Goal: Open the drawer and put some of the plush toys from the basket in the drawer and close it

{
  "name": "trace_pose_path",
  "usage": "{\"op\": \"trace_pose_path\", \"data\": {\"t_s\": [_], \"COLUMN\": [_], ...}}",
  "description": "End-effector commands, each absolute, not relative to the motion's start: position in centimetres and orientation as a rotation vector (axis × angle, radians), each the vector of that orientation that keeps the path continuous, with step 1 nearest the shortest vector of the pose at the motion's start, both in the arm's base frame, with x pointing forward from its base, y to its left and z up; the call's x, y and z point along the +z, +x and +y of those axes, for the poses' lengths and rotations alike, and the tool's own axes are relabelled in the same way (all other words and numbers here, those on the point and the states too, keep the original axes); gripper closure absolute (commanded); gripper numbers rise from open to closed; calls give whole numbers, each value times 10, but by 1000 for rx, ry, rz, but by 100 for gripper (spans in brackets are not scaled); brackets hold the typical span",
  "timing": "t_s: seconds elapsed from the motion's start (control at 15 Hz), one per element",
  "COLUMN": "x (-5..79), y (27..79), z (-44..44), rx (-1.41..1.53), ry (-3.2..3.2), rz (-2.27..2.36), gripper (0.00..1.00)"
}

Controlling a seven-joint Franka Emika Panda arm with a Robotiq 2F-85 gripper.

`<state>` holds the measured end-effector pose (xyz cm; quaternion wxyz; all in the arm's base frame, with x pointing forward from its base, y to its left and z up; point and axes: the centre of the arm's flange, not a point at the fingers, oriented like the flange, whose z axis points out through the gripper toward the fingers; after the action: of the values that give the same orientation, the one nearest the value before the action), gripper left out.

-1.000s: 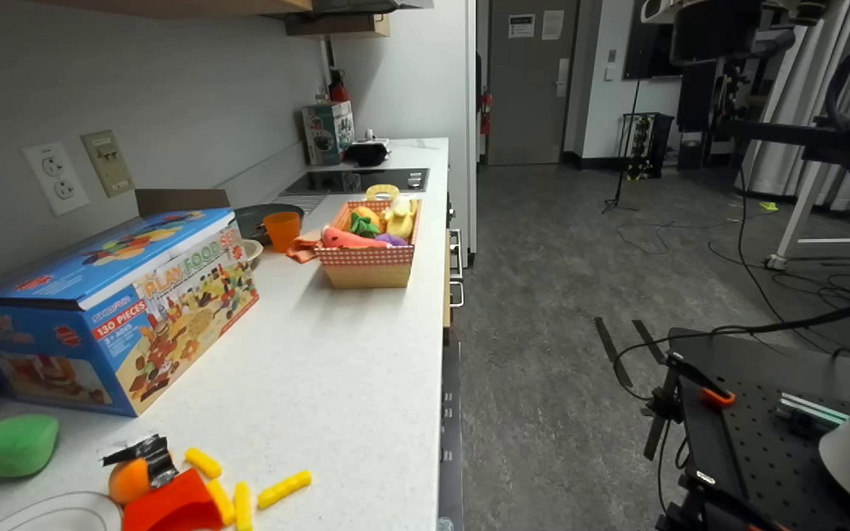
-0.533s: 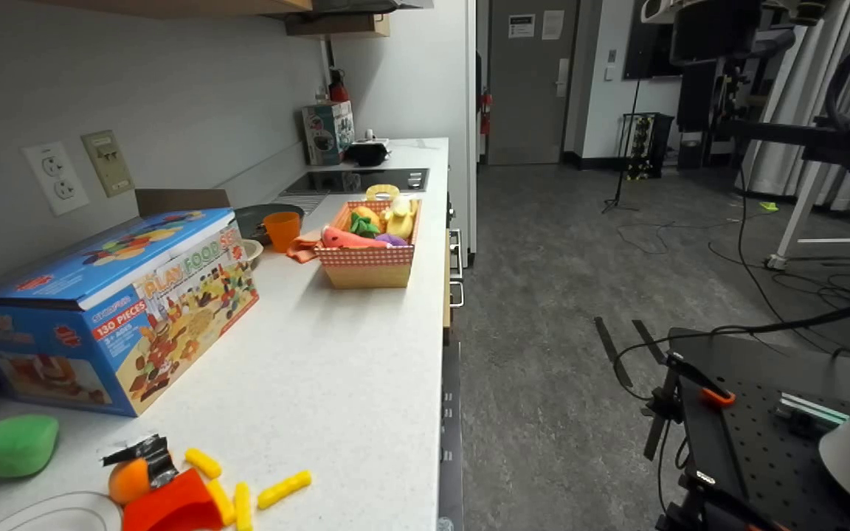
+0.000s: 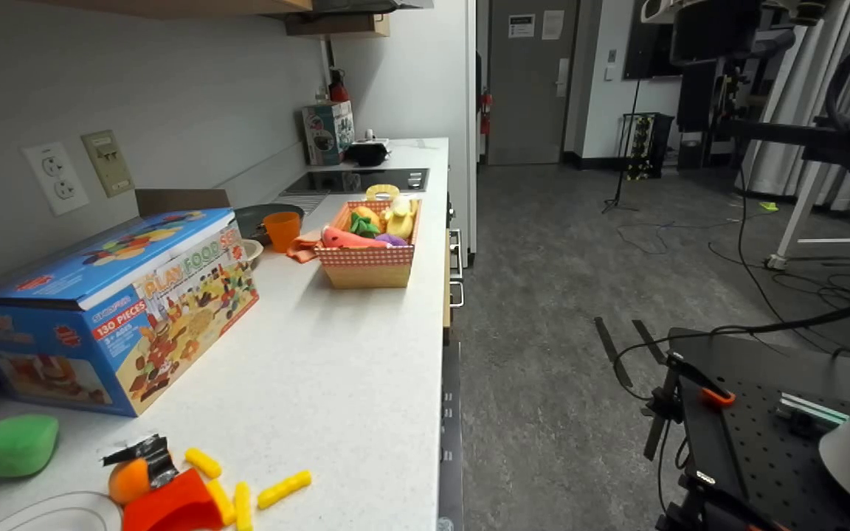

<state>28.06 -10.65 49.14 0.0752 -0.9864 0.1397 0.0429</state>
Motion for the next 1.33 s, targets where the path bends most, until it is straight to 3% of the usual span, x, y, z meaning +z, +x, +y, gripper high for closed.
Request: {"op": "trace_pose_path", "data": {"t_s": [0.0, 1.27], "x": [491, 489], "y": [281, 281], "z": [-106, -105], "rx": [129, 147], "ry": [-2959, -2937], "rz": [419, 538], "gripper": [0, 0]}}
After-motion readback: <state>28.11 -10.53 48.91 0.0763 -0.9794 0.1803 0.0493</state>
